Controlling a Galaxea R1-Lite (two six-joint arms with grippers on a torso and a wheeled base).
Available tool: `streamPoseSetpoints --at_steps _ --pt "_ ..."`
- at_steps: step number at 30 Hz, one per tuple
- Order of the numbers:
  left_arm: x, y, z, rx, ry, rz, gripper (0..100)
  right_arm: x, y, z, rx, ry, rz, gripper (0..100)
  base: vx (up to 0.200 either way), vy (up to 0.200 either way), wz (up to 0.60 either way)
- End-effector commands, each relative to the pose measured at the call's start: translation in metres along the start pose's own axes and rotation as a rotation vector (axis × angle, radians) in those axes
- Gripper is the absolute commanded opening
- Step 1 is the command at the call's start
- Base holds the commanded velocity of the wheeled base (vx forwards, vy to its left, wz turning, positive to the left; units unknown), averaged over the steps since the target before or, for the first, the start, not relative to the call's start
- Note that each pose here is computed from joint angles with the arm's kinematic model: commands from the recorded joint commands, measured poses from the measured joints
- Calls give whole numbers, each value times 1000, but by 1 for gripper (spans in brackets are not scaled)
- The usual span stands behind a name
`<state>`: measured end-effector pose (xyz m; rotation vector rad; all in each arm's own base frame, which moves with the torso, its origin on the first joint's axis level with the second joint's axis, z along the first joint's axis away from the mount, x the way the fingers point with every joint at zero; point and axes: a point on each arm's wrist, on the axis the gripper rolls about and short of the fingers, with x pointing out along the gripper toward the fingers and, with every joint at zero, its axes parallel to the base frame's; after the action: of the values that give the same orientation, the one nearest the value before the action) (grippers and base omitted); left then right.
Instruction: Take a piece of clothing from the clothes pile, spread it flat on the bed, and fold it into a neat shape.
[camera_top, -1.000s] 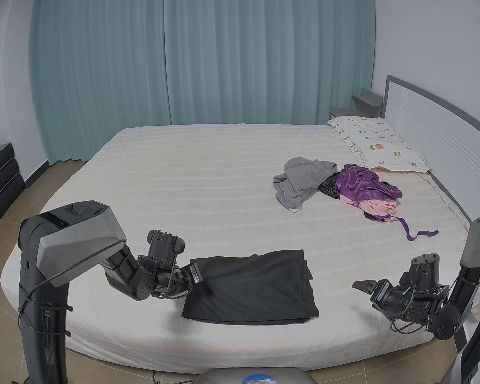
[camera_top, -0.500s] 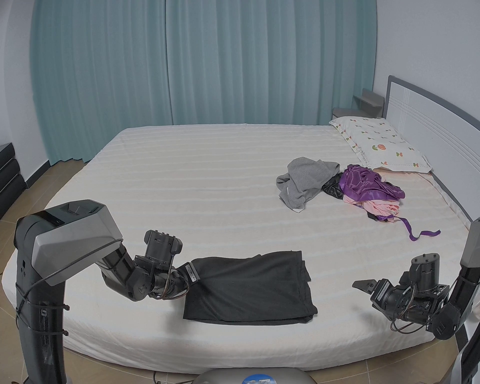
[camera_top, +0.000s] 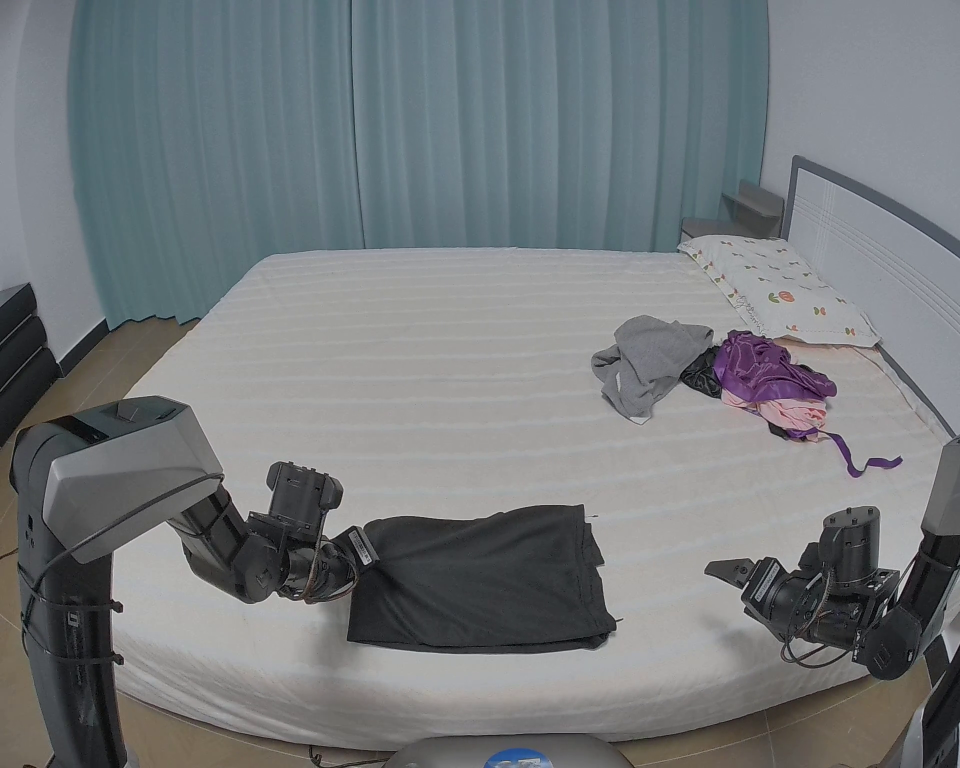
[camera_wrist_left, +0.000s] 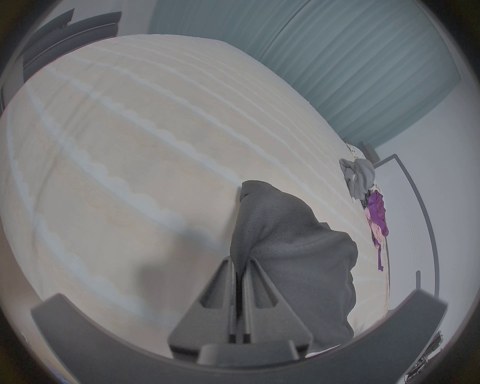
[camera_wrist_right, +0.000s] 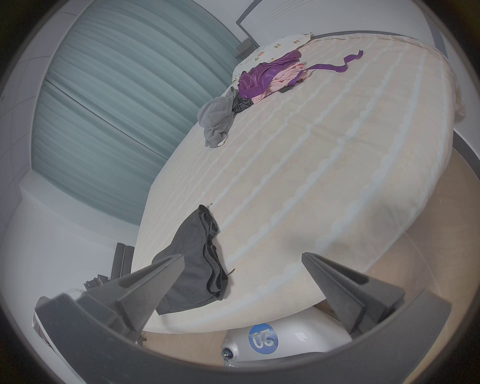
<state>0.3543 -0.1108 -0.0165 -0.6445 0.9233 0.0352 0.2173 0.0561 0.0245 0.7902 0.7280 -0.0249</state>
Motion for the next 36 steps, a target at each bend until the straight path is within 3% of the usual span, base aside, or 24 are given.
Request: streamPoseSetpoints --at_steps 1,9,27,36 --pt "-8 5 4 -15 -11 6 0 0 0 0 0 0 2 100 0 200 0" --pt "-11 12 13 -43 -23 8 0 0 0 0 0 -2 0 100 0 200 0" --pt "-16 23 8 -52 -5 38 0 1 0 -1 -4 4 -1 100 0 200 0" --pt "-15 24 6 -54 -7 50 0 0 1 -2 -4 4 3 100 0 0 0"
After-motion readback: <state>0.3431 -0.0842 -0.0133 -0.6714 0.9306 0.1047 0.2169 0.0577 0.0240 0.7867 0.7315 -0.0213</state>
